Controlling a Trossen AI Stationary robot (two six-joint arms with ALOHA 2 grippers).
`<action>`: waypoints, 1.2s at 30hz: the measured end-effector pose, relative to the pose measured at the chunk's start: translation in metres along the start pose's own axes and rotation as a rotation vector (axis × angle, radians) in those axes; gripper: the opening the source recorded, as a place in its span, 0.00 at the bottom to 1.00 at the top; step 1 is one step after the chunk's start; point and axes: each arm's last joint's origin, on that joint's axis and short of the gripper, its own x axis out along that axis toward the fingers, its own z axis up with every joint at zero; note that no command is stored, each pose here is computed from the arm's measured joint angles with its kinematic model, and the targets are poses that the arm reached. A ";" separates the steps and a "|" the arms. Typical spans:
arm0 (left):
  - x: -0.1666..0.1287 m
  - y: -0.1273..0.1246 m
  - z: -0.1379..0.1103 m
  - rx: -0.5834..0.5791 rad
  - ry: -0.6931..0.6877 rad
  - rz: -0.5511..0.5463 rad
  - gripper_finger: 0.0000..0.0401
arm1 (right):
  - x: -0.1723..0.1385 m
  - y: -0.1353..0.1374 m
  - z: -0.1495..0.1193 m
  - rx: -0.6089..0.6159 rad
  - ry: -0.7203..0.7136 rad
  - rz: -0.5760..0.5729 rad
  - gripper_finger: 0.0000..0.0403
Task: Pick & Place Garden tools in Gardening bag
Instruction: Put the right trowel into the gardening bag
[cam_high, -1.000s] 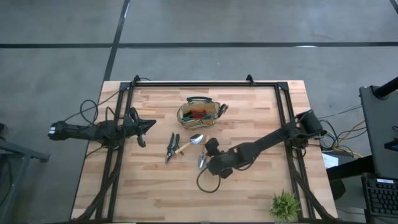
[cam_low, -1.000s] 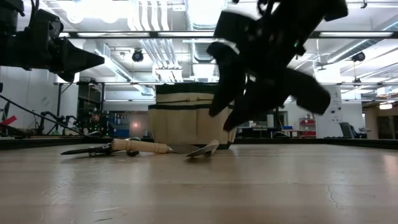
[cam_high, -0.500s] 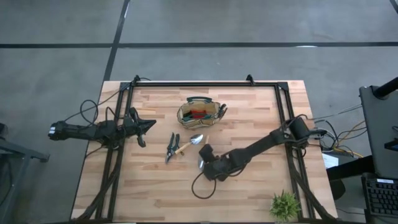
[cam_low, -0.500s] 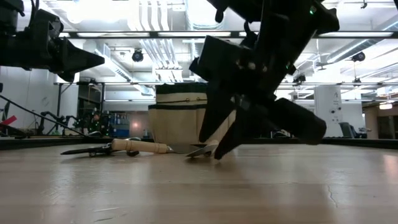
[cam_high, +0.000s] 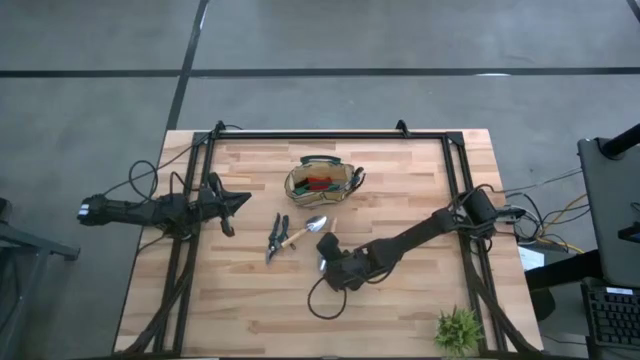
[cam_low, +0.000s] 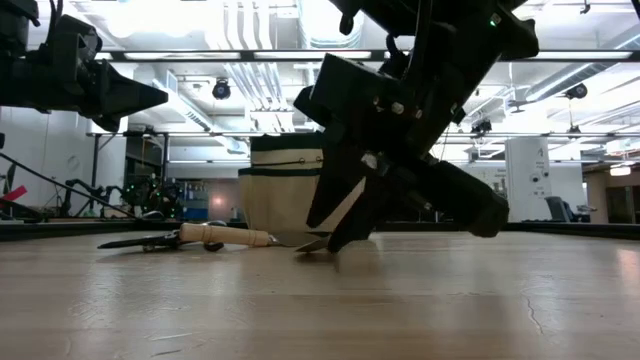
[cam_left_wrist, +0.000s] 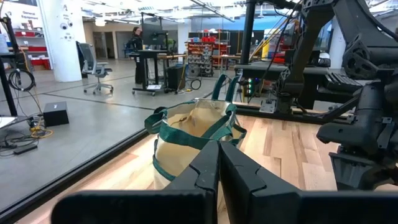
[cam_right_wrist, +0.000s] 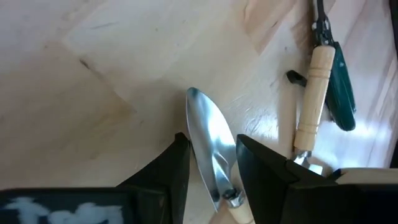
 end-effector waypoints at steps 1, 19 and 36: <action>0.000 0.000 0.000 0.000 0.000 0.000 0.04 | 0.000 -0.001 0.000 0.003 -0.002 -0.001 0.30; 0.000 0.000 0.000 0.000 0.000 0.000 0.04 | 0.009 -0.013 -0.012 0.054 -0.025 0.031 0.24; 0.000 0.000 0.000 0.000 0.000 0.000 0.05 | 0.039 -0.013 -0.012 0.142 0.077 -0.093 0.09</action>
